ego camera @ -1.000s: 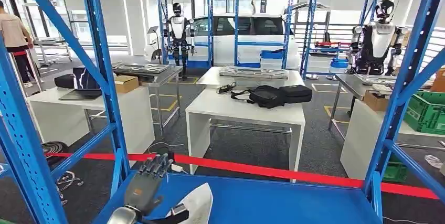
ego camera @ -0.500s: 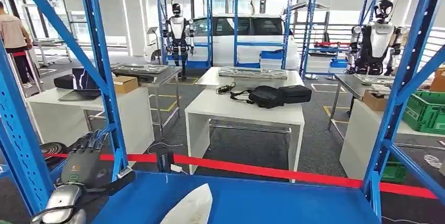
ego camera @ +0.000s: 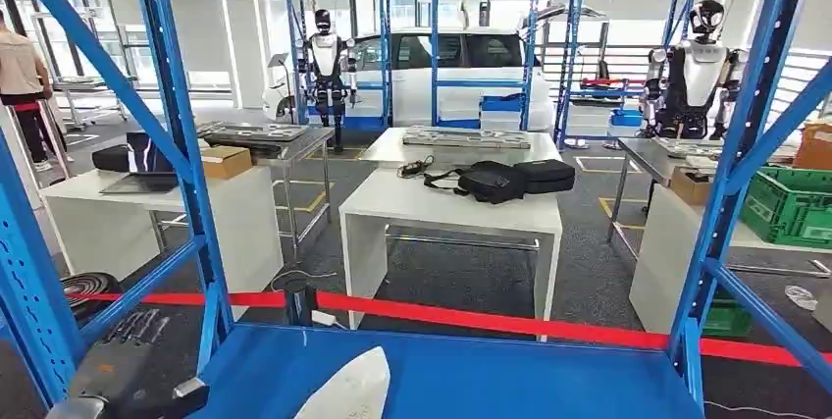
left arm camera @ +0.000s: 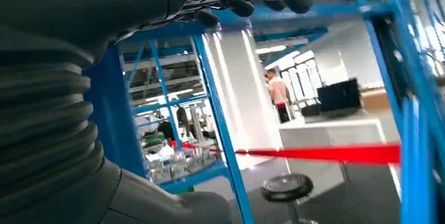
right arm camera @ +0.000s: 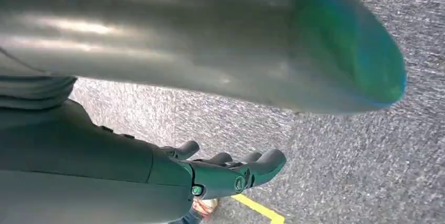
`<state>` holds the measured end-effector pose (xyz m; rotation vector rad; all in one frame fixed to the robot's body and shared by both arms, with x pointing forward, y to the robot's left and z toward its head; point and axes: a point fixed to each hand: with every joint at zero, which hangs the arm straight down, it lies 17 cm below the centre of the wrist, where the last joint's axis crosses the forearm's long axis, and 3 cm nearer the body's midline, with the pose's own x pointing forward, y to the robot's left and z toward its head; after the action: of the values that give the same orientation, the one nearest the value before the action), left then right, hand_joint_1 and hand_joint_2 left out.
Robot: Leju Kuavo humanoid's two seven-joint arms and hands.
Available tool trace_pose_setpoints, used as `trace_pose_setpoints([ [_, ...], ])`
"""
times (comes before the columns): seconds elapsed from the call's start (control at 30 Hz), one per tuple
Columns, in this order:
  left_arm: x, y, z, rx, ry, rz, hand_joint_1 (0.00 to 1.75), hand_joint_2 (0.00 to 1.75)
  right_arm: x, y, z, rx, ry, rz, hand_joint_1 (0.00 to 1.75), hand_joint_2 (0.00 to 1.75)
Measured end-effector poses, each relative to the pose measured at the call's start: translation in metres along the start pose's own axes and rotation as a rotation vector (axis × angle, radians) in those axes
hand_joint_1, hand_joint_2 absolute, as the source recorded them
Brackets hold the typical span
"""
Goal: Take the parts from the cabinet and place them on the table.
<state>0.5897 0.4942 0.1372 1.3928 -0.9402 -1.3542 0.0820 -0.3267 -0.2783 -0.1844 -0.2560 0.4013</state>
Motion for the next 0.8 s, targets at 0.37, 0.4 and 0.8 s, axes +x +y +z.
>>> trace_pose_setpoints([
  [0.37,0.09,0.014,0.01,0.18,-0.22,0.023,0.0,1.75,0.0,-0.001,0.0,-0.002,0.001,0.002,0.0,0.0],
  [0.4,0.097,0.017,0.012,0.201,-0.237,0.025,0.0,1.75,0.0,0.0,0.0,-0.001,0.0,0.003,0.0,0.0],
  [0.8,0.165,0.038,0.023,0.3,-0.383,0.071,0.0,1.75,0.002,0.001,0.0,-0.002,0.0,-0.002,0.0,0.0],
])
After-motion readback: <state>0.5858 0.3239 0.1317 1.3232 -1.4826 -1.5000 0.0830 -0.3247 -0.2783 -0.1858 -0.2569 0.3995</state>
